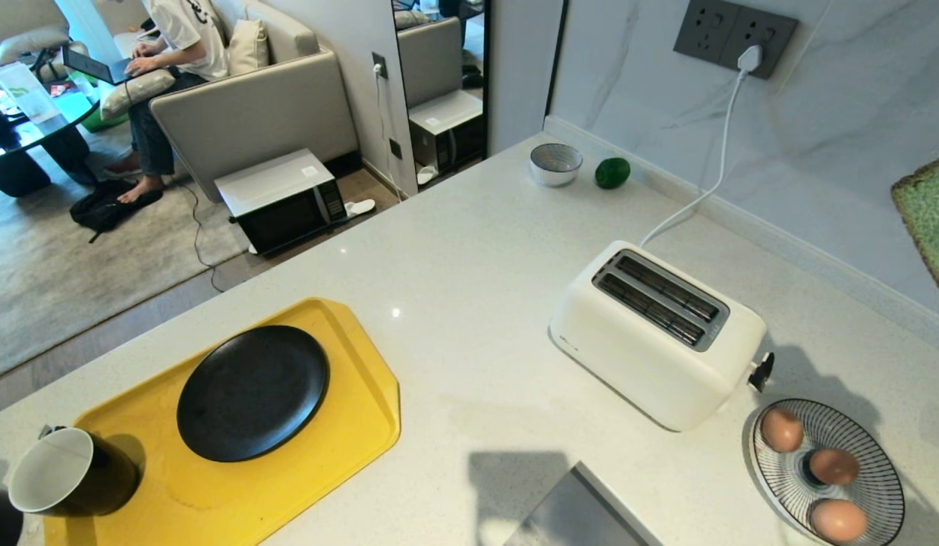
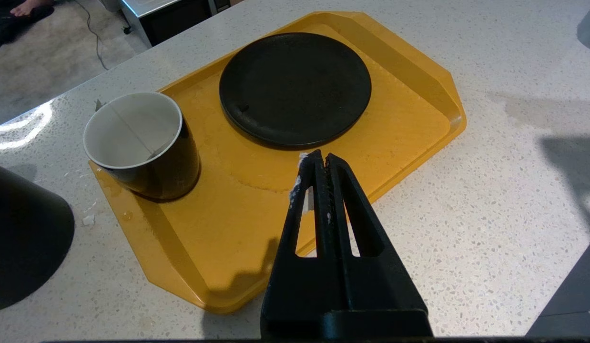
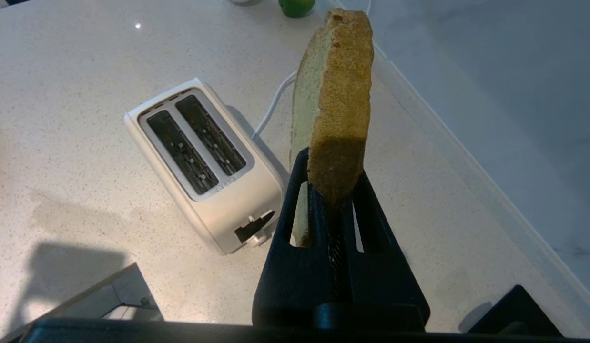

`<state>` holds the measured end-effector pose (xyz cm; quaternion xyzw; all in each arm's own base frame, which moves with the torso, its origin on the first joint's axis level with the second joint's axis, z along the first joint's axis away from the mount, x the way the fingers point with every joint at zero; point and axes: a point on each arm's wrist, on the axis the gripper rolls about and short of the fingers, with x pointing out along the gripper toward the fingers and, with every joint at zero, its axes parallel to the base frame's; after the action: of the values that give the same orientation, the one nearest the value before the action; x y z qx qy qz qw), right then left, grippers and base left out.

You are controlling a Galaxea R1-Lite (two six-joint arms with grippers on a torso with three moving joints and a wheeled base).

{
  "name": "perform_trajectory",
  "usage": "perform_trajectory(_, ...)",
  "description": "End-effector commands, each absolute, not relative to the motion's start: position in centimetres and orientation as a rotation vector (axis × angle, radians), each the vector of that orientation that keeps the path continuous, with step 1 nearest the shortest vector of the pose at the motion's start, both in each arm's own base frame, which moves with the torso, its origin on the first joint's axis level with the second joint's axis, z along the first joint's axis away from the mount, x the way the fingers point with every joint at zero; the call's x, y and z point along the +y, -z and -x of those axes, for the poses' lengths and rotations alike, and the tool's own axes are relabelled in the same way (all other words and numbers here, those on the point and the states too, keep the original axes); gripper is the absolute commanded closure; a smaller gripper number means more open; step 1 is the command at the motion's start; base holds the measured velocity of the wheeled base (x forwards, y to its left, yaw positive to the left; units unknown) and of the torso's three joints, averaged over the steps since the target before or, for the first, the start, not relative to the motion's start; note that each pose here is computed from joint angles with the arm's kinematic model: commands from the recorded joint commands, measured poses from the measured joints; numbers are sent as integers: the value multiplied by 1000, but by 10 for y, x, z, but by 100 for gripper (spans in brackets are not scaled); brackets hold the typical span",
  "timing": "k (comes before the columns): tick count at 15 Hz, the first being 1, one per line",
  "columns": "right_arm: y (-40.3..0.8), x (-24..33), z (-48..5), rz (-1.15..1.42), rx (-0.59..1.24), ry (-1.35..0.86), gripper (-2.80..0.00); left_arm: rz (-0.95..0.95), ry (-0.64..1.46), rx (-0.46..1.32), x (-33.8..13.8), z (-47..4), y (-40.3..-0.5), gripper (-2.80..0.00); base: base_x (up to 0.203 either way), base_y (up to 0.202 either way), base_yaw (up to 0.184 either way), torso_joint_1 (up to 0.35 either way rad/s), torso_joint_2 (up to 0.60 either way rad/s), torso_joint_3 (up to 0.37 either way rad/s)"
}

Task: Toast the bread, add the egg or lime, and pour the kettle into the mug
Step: Put the baked bread on a plate

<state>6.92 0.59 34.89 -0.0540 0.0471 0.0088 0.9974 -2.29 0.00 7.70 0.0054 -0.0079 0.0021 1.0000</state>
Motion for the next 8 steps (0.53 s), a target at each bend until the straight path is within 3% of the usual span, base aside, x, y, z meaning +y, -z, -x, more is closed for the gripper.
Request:
perform_trajectory(1, -348, 6, -72, 112, 104, -19, 0, -11, -5, -15, 0, 23, -77, 0, 0, 0, 0, 0, 0, 0)
perform_trajectory(8, -347, 6, -73, 110, 108, -15, 0, -9, -5, -14, 0, 23, -77, 0, 0, 0, 0, 0, 0, 0)
